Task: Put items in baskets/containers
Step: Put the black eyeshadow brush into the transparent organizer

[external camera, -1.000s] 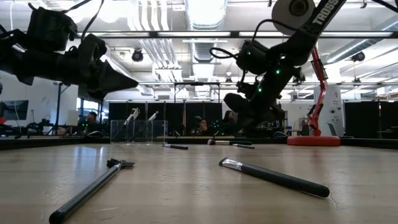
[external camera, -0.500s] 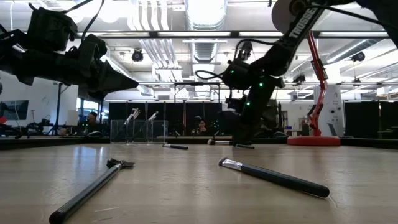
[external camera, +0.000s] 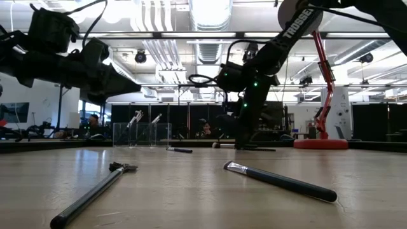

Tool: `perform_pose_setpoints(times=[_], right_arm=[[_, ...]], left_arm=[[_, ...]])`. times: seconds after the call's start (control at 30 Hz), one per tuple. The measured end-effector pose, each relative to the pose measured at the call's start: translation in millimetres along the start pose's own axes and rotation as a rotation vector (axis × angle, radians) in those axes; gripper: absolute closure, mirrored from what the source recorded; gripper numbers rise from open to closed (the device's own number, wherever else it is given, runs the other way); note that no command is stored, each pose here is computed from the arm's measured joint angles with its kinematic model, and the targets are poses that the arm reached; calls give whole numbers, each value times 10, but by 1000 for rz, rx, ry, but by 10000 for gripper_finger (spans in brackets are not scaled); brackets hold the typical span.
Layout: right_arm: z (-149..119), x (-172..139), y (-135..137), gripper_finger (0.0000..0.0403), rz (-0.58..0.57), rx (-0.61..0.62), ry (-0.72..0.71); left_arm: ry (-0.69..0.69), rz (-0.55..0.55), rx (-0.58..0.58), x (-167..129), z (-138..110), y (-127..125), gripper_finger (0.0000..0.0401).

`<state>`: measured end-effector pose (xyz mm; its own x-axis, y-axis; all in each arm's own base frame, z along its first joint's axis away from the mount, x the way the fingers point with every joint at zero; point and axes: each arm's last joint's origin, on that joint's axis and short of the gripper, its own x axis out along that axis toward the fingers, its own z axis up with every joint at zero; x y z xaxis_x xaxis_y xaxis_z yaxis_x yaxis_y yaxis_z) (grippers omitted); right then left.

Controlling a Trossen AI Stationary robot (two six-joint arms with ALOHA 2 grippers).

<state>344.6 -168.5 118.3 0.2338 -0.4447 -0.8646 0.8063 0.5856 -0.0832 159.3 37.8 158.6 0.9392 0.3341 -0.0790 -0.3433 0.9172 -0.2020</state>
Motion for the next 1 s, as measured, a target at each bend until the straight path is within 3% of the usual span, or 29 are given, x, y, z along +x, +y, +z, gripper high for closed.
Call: perform_pose_setpoints(times=[0.13, 0.4, 0.63, 0.87, 1.0], right_arm=[[-57, -180, -34, 389, 30, -38, 14], [-299, -608, -38, 390, 140, -40, -158], [-659, -880, 129, 391, 339, -47, -400], [-833, -1209, 403, 391, 562, -95, -668], [-851, -1400, 573, 391, 662, -115, -790]], left_arm=[[5, 3, -3, 1, -6, 2, 401], [10, -11, 5, 4, -7, -3, 401], [-16, -142, 8, 6, 29, -51, 401], [-28, -235, -21, 39, 61, -140, 397], [-30, -266, -39, 109, 130, -220, 374]])
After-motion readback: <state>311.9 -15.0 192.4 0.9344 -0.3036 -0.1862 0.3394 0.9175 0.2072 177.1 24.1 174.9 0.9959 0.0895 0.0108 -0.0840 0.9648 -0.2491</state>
